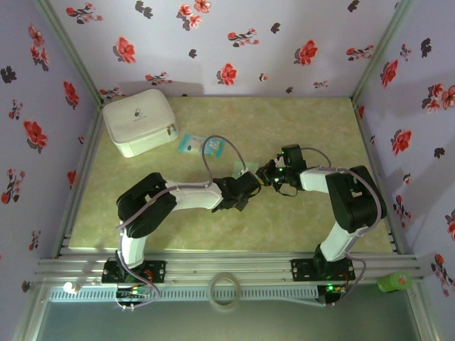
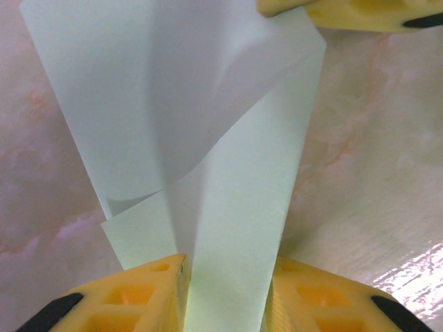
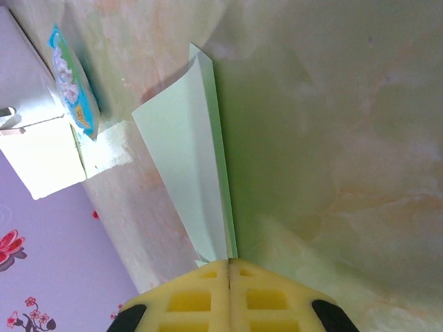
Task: Fold a paper plane with a square sheet of paper (pick it up from the middle)
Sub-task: Fold the wing for the fifth time at the center of the table.
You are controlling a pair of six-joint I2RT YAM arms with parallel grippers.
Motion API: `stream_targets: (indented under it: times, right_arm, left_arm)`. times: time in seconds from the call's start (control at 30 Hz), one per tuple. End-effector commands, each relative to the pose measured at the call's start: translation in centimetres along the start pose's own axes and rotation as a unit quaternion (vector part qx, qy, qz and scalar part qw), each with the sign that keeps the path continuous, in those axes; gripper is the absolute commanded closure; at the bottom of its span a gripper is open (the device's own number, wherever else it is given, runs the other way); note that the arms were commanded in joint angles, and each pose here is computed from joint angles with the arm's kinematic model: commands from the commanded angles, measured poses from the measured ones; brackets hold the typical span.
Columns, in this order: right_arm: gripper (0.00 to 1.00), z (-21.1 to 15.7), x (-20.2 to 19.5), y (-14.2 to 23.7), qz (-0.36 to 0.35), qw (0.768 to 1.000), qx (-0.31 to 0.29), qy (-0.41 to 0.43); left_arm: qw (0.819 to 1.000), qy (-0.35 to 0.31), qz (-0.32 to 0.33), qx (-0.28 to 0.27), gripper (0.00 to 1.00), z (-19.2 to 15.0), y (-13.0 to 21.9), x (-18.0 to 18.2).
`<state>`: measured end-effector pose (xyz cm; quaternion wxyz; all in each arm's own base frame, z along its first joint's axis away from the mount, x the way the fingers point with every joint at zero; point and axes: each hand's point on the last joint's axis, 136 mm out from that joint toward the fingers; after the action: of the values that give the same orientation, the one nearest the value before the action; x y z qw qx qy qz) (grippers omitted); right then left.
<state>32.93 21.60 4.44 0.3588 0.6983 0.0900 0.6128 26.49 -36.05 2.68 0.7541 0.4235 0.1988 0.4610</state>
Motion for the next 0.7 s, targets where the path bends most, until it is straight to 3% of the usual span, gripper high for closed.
stream_targets:
  times: [0.0,0.23,0.47,0.67]
  right_arm:
    - [1.0,0.3,1.1,0.1,0.012,1.0,-0.01,0.005]
    - [1.0,0.3,0.9,0.0,0.012,1.0,-0.011,0.001]
    - [1.0,0.6,1.7,0.4,0.019,1.0,-0.021,0.005]
    - [1.0,0.6,2.0,0.4,0.026,0.999,-0.02,0.003]
  left_arm:
    - [1.0,0.005,-0.015,-0.011,0.67,0.9,1.3,-0.5]
    - [1.0,0.004,0.001,0.005,0.71,-0.2,0.5,-0.1]
    - [1.0,-0.003,0.022,0.006,0.66,-0.6,0.4,0.8]
    - [1.0,-0.011,0.022,0.004,0.68,-0.5,0.3,0.7]
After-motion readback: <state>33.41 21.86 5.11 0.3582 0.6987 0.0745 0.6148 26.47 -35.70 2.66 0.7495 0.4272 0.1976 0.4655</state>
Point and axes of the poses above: each hand's point on the last joint's axis, 136 mm out from that joint toward the fingers, its own y axis back along the fingers, its own x axis along the line the jaws close on, z = x × y, and after that the axes turned 9 degrees about y, right-handed
